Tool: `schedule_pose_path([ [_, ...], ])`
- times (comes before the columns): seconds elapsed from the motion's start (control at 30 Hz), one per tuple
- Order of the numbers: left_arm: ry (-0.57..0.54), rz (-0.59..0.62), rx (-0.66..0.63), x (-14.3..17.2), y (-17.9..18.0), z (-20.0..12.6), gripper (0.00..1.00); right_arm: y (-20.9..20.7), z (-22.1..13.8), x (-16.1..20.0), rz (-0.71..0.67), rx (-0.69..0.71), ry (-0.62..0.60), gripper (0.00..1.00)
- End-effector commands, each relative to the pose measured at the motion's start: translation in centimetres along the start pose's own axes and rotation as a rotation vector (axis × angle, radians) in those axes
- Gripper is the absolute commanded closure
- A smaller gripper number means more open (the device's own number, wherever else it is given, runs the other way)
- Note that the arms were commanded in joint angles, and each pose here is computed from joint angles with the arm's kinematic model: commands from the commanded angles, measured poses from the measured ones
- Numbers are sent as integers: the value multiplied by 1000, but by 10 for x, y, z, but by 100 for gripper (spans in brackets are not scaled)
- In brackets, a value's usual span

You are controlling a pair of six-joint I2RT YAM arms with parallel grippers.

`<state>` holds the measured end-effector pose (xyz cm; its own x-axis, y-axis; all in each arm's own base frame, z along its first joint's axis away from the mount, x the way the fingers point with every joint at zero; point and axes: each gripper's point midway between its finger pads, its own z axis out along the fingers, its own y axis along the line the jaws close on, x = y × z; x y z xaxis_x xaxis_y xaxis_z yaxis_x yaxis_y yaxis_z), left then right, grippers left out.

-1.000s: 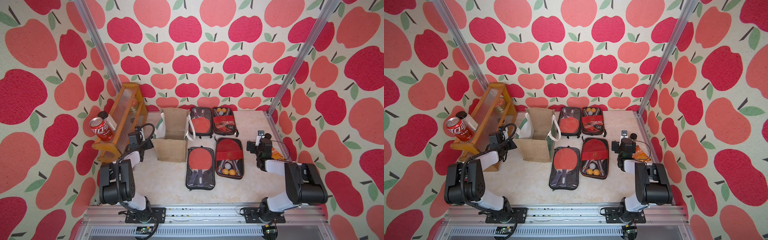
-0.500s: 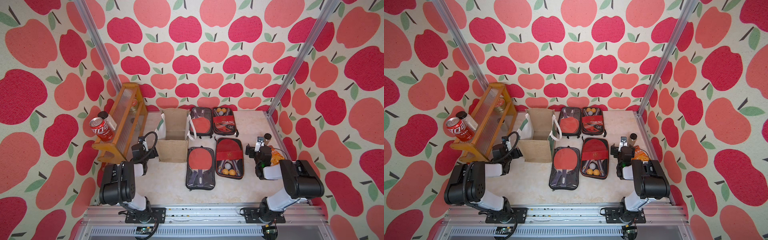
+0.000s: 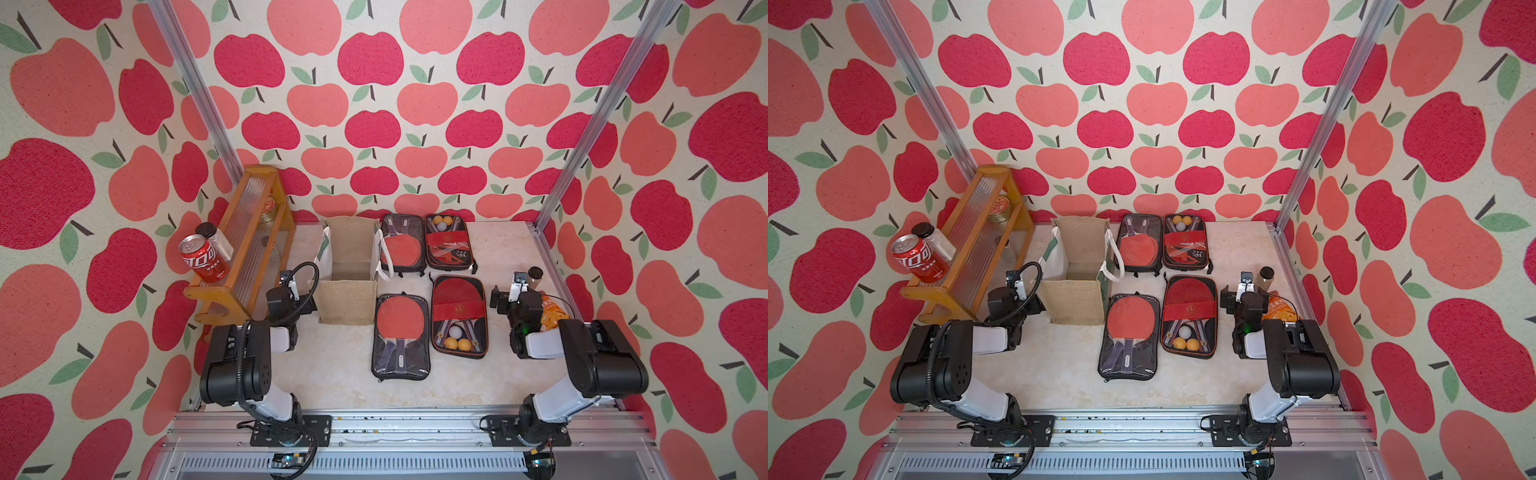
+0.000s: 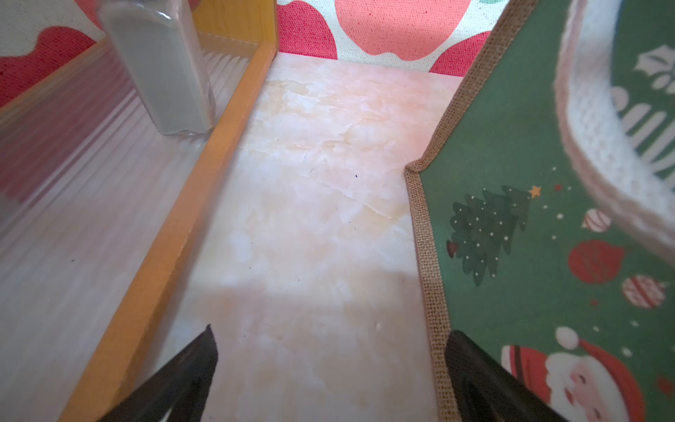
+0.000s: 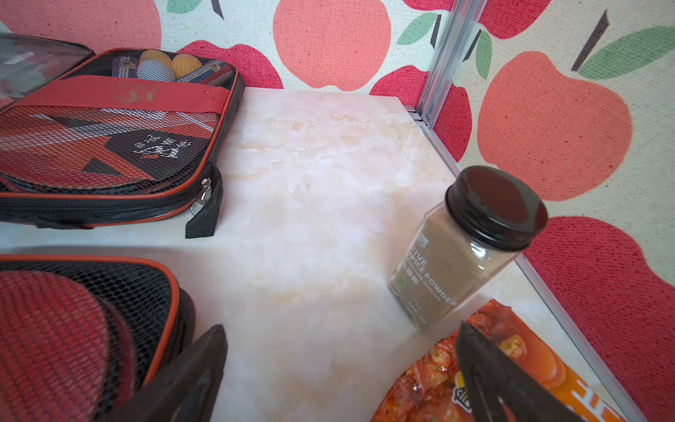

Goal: Remove the ping pong set from the canvas bag
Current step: Reset both arms

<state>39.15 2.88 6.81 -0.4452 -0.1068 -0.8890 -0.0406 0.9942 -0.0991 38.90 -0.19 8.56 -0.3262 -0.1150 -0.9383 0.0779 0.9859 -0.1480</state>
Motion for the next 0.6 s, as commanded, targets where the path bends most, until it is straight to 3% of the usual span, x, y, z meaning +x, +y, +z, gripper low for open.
schedule_pose_path([
  [0.0, -31, 27, -13, -10, 2, 2, 1, -1, 2, -9, 5, 15, -25, 1],
  [0.57, -32, 31, -17, -11, 1, 2, 1, -1, 2, -9, 1, 16, -24, 1],
])
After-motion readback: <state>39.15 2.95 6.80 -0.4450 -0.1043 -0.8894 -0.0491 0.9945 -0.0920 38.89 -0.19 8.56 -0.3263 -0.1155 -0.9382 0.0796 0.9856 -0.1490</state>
